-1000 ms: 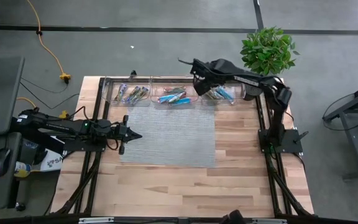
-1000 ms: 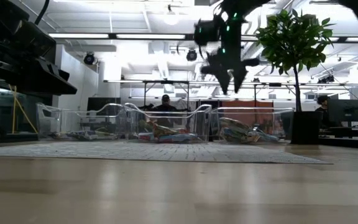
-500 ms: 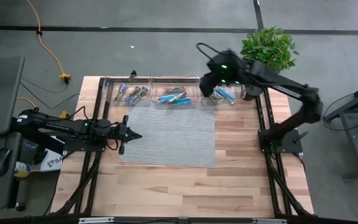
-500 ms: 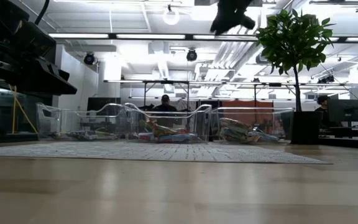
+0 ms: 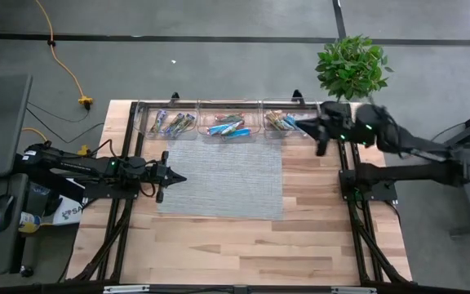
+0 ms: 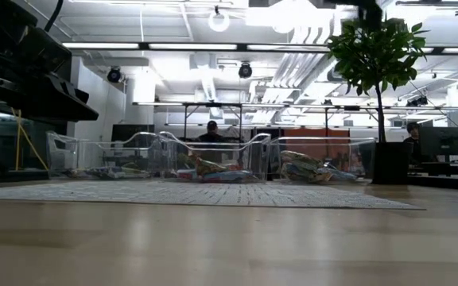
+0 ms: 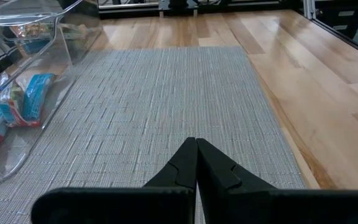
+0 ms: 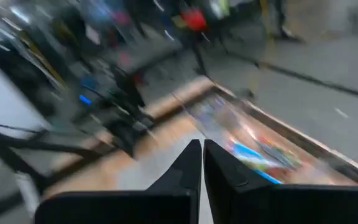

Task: Pick and place Granola Bars by type
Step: Return to Home Position

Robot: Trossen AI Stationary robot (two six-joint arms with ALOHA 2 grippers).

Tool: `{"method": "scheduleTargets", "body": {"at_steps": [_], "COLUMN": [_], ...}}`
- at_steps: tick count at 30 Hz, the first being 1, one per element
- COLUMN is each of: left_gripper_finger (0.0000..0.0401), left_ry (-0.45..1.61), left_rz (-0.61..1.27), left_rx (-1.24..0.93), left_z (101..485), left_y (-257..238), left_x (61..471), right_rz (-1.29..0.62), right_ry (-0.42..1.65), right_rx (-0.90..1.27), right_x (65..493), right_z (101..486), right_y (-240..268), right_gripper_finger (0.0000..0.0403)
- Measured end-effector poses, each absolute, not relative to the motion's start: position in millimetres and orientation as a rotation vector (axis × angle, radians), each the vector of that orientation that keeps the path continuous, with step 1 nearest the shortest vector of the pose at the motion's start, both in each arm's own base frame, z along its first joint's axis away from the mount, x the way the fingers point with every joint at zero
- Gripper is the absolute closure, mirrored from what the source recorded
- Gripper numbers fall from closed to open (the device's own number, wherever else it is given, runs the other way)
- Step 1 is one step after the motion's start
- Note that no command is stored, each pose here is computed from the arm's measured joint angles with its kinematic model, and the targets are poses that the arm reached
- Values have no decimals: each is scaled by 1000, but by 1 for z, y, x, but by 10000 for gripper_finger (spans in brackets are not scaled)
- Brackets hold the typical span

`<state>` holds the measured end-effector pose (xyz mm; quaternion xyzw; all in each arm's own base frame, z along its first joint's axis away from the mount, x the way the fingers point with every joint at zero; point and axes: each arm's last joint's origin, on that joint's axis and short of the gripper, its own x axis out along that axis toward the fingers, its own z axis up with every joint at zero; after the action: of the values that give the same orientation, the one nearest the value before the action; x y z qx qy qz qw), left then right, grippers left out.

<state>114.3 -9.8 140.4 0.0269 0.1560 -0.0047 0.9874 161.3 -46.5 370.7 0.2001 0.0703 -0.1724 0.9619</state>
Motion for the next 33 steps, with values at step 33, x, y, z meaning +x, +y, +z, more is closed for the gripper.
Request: {"method": "scheduleTargets", "body": {"at_steps": [33], "left_gripper_finger": [401], "left_ry": [314], "left_rz": [-9], "left_rx": [54], "left_z": [140], "left_y": [-10], "left_x": [114], "right_rz": [259], "right_ry": [-431], "right_rx": [260], "right_x": [85], "right_z": [210], "right_y": [-3], "right_gripper_finger": [402]}}
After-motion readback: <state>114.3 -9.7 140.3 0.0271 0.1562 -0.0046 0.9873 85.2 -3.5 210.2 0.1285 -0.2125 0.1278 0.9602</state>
